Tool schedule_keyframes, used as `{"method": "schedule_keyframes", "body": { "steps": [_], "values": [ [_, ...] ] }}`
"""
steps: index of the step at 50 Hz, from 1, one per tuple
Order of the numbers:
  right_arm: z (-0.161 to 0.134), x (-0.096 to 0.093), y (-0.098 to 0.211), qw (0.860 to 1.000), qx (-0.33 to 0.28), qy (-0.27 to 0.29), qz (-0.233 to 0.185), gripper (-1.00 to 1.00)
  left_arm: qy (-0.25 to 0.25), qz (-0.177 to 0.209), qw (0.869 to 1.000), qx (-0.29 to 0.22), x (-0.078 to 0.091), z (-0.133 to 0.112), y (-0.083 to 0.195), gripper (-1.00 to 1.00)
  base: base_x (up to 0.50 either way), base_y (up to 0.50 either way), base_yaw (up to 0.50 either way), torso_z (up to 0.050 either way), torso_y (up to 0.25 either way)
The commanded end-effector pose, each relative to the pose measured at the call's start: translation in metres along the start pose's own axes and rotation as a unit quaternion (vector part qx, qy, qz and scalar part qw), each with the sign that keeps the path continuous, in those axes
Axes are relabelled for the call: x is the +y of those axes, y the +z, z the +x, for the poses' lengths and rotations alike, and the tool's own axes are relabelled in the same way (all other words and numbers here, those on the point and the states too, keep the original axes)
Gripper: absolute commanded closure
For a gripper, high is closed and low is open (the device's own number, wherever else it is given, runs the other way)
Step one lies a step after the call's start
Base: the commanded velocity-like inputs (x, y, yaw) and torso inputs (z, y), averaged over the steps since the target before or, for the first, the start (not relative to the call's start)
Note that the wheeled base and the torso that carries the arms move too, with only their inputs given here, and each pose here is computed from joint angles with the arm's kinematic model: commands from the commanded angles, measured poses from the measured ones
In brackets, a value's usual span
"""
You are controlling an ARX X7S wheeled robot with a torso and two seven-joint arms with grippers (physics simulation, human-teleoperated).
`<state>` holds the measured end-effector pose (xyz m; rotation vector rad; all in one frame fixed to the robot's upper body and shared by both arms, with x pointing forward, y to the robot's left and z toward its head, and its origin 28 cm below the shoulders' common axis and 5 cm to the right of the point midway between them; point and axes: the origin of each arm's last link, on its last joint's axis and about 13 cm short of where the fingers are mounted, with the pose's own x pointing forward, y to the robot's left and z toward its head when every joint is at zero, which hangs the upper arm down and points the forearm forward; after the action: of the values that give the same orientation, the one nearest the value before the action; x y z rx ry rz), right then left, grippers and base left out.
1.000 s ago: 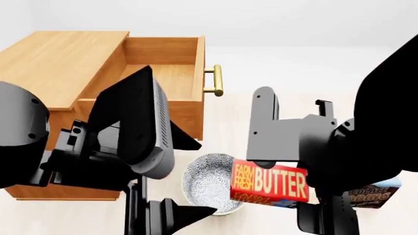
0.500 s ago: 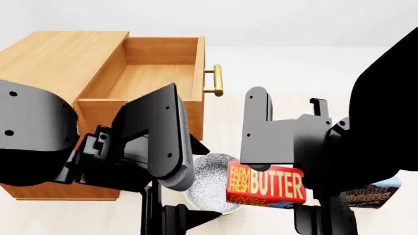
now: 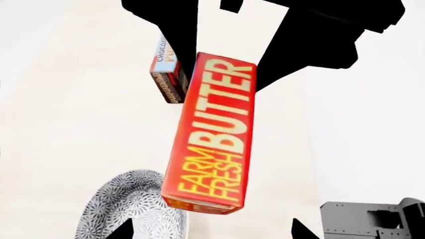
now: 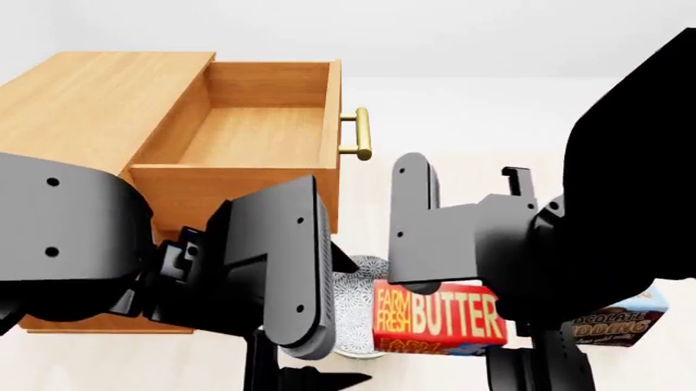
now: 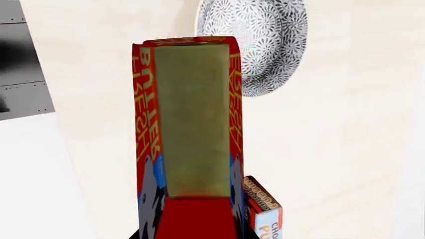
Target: Put the butter at the back in the top drawer of the cabinet and close it.
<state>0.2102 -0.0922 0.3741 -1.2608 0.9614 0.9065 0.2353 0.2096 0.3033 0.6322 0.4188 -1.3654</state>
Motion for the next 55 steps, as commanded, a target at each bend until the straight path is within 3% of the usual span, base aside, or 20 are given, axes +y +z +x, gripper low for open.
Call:
{"method": "schedule_keyframes", "body": {
  "steps": [1,55],
  "values": [
    [-0.004,-0.002,0.004,1.000,-0.003,-0.023,-0.007,1.00,-0.002,0.018,1.000,-0.005,-0.002,0.001,0.003,-1.00,0.00,0.00,0.00,0.000,0.000],
    [-0.013,0.004,0.007,0.999,-0.009,-0.031,-0.017,1.00,-0.024,0.025,0.999,-0.010,-0.001,0.011,0.007,-1.00,0.00,0.00,0.00,0.001,0.001]
  ]
}}
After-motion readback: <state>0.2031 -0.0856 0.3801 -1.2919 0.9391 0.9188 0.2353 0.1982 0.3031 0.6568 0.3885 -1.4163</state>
